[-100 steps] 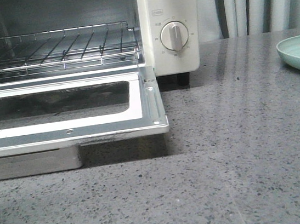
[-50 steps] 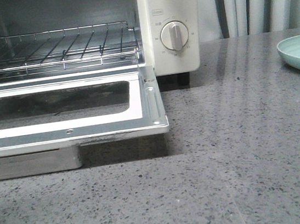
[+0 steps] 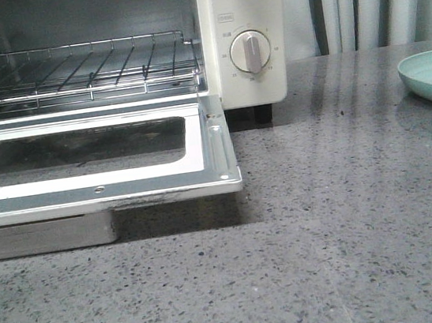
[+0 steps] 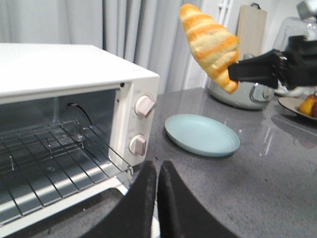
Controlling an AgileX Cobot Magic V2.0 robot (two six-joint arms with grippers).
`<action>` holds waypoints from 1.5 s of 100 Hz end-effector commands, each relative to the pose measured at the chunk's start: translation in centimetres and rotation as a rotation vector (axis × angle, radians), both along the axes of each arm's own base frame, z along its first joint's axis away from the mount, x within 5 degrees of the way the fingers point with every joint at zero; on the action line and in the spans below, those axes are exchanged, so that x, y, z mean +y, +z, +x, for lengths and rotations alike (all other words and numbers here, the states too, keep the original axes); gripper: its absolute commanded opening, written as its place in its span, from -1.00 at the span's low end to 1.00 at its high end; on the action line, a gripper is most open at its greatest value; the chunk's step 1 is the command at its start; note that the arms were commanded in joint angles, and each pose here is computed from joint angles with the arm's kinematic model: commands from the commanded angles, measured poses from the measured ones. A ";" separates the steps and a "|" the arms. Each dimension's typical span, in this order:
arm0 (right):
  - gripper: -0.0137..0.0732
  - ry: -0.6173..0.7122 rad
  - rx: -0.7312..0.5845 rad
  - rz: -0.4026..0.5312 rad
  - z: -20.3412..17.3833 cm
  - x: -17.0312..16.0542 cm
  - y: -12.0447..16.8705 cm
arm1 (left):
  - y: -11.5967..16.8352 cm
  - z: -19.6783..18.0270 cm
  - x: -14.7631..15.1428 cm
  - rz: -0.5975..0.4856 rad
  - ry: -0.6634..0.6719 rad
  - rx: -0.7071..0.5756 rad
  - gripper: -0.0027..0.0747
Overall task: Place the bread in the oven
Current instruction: 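Carry the croissant with the right gripper into the oven over the rack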
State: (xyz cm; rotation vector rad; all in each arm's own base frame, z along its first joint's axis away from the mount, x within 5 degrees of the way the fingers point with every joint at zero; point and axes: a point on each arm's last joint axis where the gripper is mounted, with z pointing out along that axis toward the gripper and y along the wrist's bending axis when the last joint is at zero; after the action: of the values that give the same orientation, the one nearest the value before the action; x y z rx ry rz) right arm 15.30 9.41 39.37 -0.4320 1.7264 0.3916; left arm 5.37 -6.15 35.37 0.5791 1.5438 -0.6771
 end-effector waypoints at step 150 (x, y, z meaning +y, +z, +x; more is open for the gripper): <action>0.24 0.134 0.188 -0.430 14.0 20.7 -2.6 | 3.8 -5.0 3.0 -0.075 0.130 -0.354 -0.99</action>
State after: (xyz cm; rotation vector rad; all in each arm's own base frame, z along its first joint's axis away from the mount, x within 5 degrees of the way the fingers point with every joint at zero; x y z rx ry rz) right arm 29.84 30.89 32.81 -0.8936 2.0964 0.1168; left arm 0.37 -3.47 38.04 0.5461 1.2501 -0.5168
